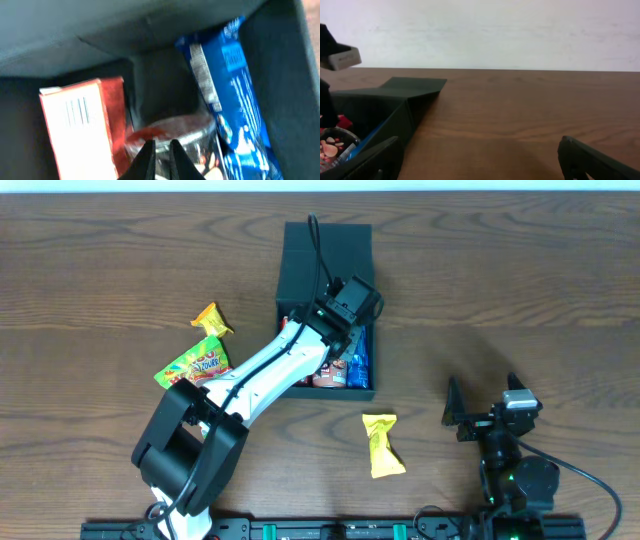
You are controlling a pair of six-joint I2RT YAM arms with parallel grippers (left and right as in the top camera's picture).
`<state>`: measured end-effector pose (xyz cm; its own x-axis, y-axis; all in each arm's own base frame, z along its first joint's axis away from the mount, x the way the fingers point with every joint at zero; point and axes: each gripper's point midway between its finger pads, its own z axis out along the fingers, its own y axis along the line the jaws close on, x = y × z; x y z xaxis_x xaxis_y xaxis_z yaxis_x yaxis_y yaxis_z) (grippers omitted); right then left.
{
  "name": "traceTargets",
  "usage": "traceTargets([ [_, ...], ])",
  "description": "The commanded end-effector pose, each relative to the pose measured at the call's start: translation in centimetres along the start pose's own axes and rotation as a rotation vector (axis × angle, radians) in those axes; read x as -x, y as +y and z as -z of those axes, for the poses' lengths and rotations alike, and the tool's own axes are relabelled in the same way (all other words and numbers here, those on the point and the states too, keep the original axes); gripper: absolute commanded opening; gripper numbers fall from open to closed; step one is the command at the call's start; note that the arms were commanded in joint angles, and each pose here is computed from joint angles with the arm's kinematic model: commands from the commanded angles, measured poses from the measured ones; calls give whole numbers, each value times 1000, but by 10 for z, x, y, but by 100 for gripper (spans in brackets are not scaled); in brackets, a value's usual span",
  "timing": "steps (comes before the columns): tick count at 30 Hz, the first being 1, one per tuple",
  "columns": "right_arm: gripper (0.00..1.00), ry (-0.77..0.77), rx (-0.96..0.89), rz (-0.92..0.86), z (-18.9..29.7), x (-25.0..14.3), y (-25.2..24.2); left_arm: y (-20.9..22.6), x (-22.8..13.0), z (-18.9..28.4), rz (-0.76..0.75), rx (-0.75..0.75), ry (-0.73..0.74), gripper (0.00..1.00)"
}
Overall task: Pack container
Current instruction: 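Push the blue bar down upright beside the tin and release, then withdraw the left gripper from the box toward the gummy bag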
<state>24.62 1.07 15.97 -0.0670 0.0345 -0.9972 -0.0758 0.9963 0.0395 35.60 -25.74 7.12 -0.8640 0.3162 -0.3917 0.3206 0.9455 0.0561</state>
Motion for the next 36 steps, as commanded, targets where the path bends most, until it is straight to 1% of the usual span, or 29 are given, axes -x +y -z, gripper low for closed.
traceTargets([
  [1, 99, 4, -18, 10, 0, -1, -4, -6, -4, -2, -15, -34, 33, 11],
  [6, 99, 4, -18, 10, 0, -1, -4, -6, -11, -1, -20, -34, 63, 11],
  [7, 99, 4, -18, 10, 0, -1, -4, -5, -10, -1, -19, -33, 57, 9],
  [9, 99, 4, -18, 10, 0, -1, -4, -7, -3, -1, -14, -37, 30, 7],
  [14, 99, 4, -18, 10, 0, -1, -4, -10, 8, 11, -8, -57, -4, 7],
  [16, 99, 4, -18, 10, 0, -1, -4, -7, 17, 16, -4, -42, -33, 6],
  [19, 99, 4, -18, 10, 0, -1, -4, -4, 31, 15, 9, -30, -88, 8],
  [24, 99, 4, -18, 10, 0, -1, -4, -7, 53, 10, -24, -42, -172, 9],
  [27, 99, 4, -18, 10, 0, -1, -4, -5, 52, 1, -19, -36, -162, 9],
  [31, 99, 4, -18, 10, 0, -1, -4, 2, 41, -22, -19, -11, -107, 8],
  [36, 99, 4, -18, 10, 0, -1, -4, 5, 33, -26, -23, 3, -71, 9],
])
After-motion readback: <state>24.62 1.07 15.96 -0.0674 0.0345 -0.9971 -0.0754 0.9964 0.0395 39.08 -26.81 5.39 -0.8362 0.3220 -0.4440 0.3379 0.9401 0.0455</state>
